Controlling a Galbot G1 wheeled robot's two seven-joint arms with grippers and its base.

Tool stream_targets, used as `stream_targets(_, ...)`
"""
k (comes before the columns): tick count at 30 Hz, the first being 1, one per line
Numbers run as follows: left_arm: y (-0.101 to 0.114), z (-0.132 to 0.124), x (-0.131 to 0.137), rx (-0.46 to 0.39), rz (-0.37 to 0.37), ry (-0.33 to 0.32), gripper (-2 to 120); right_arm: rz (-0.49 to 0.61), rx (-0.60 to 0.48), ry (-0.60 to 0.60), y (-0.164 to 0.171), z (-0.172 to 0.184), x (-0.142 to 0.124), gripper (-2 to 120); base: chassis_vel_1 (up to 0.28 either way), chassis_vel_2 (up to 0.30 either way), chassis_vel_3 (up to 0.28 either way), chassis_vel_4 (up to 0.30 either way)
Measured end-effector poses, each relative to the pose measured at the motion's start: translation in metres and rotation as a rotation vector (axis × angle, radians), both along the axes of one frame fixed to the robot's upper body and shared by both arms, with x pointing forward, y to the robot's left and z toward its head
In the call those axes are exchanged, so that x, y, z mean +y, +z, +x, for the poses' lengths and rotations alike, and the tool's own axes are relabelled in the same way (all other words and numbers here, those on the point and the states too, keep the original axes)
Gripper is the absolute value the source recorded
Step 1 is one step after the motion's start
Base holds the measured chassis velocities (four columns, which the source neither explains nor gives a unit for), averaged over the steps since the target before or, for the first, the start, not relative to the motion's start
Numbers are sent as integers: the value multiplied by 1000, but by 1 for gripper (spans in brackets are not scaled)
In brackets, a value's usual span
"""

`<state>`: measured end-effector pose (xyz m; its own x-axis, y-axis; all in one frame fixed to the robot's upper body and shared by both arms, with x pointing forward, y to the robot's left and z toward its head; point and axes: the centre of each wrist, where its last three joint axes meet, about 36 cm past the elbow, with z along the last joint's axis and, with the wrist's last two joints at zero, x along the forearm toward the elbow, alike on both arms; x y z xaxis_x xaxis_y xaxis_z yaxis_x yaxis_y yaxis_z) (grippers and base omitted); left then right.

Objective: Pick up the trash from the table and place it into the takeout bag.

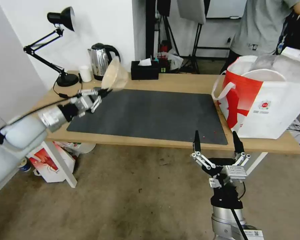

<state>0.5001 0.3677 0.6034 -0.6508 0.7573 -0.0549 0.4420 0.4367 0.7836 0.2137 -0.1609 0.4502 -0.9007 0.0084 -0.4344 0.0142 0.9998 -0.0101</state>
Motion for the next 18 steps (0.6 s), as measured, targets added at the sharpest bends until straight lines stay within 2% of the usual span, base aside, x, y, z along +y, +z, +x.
stream_targets(3,19,8,-9,-13,2,-22,0,0,0,0,0,0,0,100,0,0,0,0)
stream_targets(10,32,17,-16,-25,3,-44,0,0,0,0,0,0,0,100,0,0,0,0)
stream_targets(15,40,36,-18,-36,7,-45,0,0,0,0,0,0,0,100,0,0,0,0)
stream_targets(18,44,54,-30,-41,3,-62,0,0,0,0,0,0,0,100,0,0,0,0)
